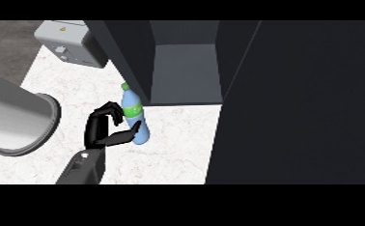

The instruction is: Pick up the bottled water, place it into the cabinet and close the cabinet

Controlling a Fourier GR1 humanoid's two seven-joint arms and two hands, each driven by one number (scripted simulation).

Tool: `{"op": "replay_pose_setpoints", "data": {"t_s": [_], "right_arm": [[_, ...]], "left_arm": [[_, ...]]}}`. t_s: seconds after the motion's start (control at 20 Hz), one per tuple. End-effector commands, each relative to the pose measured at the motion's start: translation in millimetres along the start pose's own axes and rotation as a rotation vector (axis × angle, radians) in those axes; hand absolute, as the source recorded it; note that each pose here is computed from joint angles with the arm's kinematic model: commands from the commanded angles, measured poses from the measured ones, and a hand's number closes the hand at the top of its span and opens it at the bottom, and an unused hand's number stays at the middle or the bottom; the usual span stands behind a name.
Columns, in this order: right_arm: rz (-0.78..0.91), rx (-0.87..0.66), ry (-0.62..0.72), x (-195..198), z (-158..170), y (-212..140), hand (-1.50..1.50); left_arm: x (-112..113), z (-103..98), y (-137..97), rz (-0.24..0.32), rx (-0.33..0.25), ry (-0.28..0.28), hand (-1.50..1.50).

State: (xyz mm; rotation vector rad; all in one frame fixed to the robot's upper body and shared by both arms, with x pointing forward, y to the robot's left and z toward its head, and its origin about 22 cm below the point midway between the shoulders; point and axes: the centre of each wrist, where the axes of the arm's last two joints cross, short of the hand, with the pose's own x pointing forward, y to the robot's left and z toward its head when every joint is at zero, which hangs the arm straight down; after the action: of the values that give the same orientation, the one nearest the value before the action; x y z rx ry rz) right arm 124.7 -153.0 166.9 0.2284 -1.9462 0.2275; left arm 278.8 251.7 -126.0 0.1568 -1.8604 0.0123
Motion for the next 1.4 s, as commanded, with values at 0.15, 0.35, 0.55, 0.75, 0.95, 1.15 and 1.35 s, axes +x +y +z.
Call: {"op": "replay_pose_setpoints", "data": {"t_s": [0.15,0.35,0.55,0.75,0.95,1.15,1.35], "right_arm": [[0.014,-0.032,-0.024,27,17,1,-1.5],[0.009,-0.038,-0.013,22,13,-7,-1.5],[0.0,-0.042,-0.039,19,22,-8,-1.5],[0.023,-0.046,-0.03,14,18,-4,-1.5],[0.001,-0.032,-0.034,29,27,-5,-1.5],[0.021,-0.033,-0.025,13,17,-8,-1.5],[-0.007,-0.056,-0.02,21,27,-6,-1.5]], "left_arm": [[18,-5,-57,0.174,-0.152,-0.045,1.5],[57,-47,-79,0.245,-0.211,-0.044,1.5],[81,-36,-106,0.3,-0.194,-0.011,1.5],[113,-41,-119,0.288,-0.193,0.006,1.5],[143,-81,-139,0.305,-0.171,0.0,1.5],[151,-91,-158,0.231,-0.183,-0.003,1.5],[150,-93,-165,0.17,-0.149,0.019,1.5]]}}
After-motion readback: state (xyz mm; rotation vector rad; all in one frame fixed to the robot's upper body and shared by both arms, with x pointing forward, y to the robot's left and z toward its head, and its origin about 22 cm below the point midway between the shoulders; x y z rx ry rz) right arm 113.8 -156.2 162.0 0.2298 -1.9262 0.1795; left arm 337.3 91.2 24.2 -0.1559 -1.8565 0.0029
